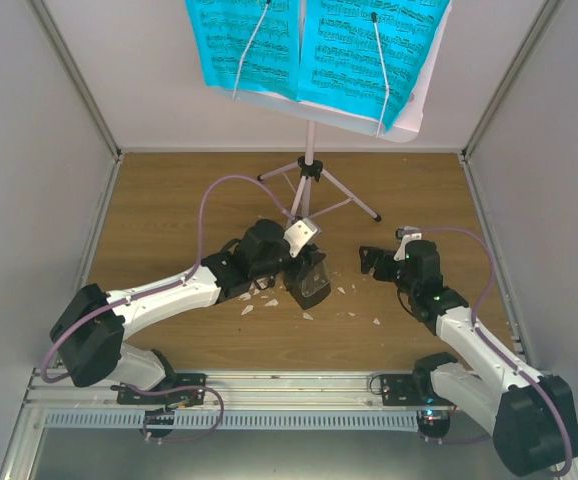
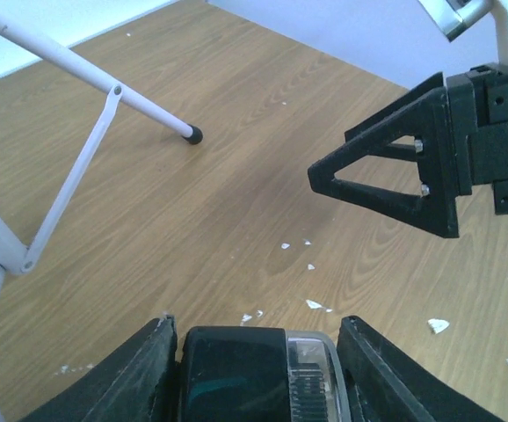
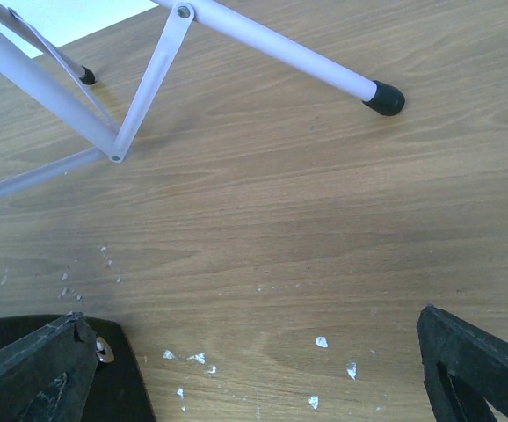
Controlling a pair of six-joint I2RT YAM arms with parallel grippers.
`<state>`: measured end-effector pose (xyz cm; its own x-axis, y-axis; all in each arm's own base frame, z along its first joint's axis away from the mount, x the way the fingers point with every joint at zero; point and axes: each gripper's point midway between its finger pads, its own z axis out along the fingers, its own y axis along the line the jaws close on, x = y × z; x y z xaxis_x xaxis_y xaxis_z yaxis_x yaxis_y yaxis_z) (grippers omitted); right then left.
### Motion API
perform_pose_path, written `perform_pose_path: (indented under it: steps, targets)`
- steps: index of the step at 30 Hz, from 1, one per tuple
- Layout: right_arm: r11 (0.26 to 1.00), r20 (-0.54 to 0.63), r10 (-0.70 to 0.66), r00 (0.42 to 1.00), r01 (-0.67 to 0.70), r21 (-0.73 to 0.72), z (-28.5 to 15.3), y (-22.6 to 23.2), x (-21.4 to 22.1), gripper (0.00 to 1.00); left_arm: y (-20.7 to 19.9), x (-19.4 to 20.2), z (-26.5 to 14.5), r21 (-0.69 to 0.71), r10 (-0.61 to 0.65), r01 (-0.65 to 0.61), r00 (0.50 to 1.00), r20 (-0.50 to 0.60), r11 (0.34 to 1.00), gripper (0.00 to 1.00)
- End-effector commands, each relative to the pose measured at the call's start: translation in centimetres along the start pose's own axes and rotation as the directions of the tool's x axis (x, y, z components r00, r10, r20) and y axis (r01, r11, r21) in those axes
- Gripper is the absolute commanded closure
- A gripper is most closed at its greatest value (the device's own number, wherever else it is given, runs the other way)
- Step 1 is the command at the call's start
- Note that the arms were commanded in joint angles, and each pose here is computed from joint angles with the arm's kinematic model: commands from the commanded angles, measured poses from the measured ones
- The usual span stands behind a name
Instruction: Pack up the instrument practice props
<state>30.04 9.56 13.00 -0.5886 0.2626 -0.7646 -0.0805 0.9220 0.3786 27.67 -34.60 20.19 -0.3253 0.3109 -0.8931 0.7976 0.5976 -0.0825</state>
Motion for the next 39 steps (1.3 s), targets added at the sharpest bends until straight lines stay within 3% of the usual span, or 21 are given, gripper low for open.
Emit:
perform_pose_path:
  steps: [1,7,10,16,20,25,29,33,39]
  targets:
    - [1.000,0.018,0.013,1.000,-0.013,0.000,0.0,-0.2,-0.3,0.00,-0.4,-1.1,-0.3,0.009,0.011,-0.012,0.999,0.050,1.000,0.51]
    - [1.000,0.020,0.009,1.000,-0.009,0.002,0.0,-0.2,-0.4,0.00,-0.4,-1.0,-0.3,0.009,0.017,-0.017,0.999,0.049,1.000,0.60]
    - [1.000,0.018,0.007,1.000,-0.007,0.002,0.0,-0.2,-0.4,0.01,-0.5,-1.0,-0.2,0.012,0.019,-0.019,0.999,0.047,1.000,0.58]
    - [0.999,0.061,-0.021,0.998,0.023,-0.044,-0.7,1.0,-1.8,0.00,-0.4,-1.7,-0.8,0.005,0.016,-0.017,0.997,0.073,1.000,0.14]
    - [0.981,0.163,-0.060,0.985,0.088,-0.172,-3.3,4.4,-5.2,0.00,0.2,-3.2,-2.8,-0.036,0.029,-0.024,0.990,0.138,0.999,0.01]
    - [0.965,0.201,-0.048,0.978,0.097,-0.245,-5.4,7.1,-8.7,0.00,1.8,-3.2,-6.4,-0.015,-0.055,0.060,0.975,0.217,0.998,0.01]
    - [0.930,0.098,-0.095,0.991,0.124,-0.345,-5.3,11.4,-9.5,0.01,3.8,-0.6,-8.4,0.010,-0.186,0.189,0.958,0.217,0.982,0.01]
    - [0.933,0.011,-0.208,0.978,0.202,-0.297,-4.4,15.1,-8.0,0.00,4.6,3.1,-9.3,0.015,-0.286,0.288,0.942,0.174,0.957,0.01]
    - [0.890,-0.063,-0.344,0.937,0.304,-0.339,-3.3,17.8,-4.1,0.00,4.8,6.2,-10.4,0.020,-0.359,0.360,0.921,0.154,0.933,0.01]
